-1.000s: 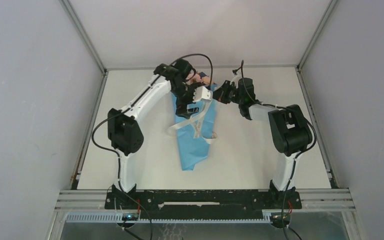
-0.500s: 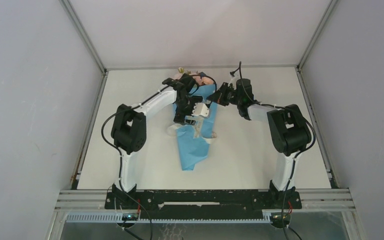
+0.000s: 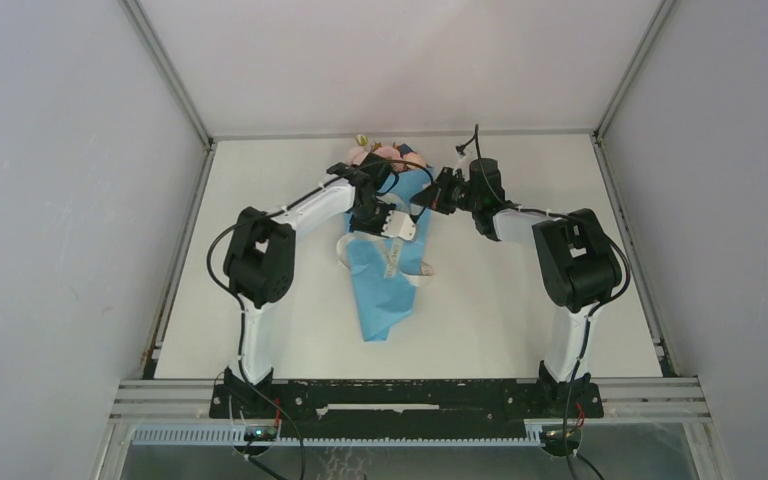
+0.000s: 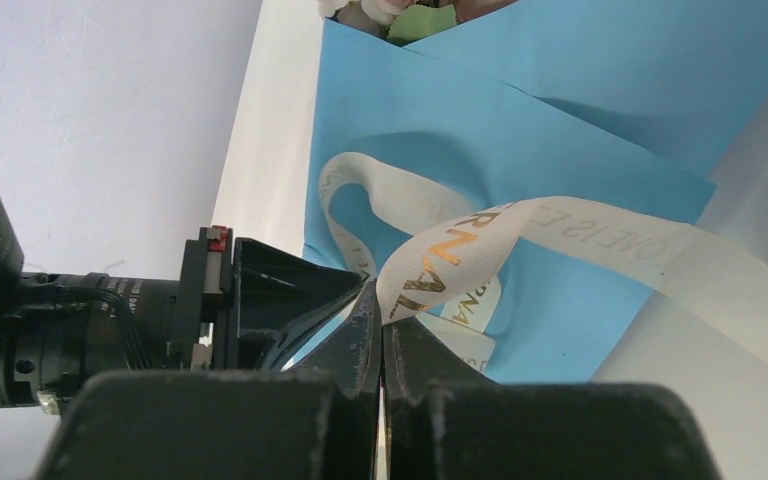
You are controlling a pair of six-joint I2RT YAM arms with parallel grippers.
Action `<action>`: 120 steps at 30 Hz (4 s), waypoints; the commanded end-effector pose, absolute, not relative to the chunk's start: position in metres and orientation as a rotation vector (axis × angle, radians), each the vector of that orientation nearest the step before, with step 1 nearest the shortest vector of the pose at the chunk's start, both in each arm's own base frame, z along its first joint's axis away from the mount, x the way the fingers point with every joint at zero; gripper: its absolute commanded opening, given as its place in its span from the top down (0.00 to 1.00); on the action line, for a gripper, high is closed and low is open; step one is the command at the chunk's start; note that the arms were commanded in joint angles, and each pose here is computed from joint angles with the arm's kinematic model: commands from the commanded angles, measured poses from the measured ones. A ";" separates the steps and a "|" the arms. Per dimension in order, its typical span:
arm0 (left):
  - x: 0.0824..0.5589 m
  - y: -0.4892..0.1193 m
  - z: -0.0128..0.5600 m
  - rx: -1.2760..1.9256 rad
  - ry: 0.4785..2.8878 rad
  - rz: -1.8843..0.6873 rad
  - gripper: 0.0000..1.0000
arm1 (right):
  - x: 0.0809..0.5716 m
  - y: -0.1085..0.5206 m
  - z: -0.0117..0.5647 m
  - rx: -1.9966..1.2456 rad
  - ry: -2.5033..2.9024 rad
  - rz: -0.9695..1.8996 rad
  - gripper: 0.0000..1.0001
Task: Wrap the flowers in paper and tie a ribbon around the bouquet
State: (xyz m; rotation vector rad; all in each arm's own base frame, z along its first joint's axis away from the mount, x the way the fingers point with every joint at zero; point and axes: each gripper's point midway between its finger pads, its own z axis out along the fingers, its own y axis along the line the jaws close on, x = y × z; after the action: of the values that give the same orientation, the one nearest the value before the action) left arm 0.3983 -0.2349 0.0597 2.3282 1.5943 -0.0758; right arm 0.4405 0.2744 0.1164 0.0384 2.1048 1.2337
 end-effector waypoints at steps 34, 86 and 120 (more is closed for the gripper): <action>0.420 -0.248 0.095 2.391 1.398 -0.132 0.15 | 0.426 0.307 0.138 -0.057 2.072 1.383 1.00; 0.415 -0.240 0.286 1.497 1.797 -0.248 1.00 | 0.347 0.334 0.061 -0.431 2.357 1.424 1.00; 0.438 -0.204 0.159 1.477 2.009 -0.077 1.00 | 0.361 0.260 0.098 -0.599 2.501 1.015 0.44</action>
State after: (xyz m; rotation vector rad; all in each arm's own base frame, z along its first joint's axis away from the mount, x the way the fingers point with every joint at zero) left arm 0.4300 -0.2129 0.1375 1.4617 2.0951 -0.1764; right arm 0.3569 0.2681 0.0691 -0.5687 2.5727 1.1114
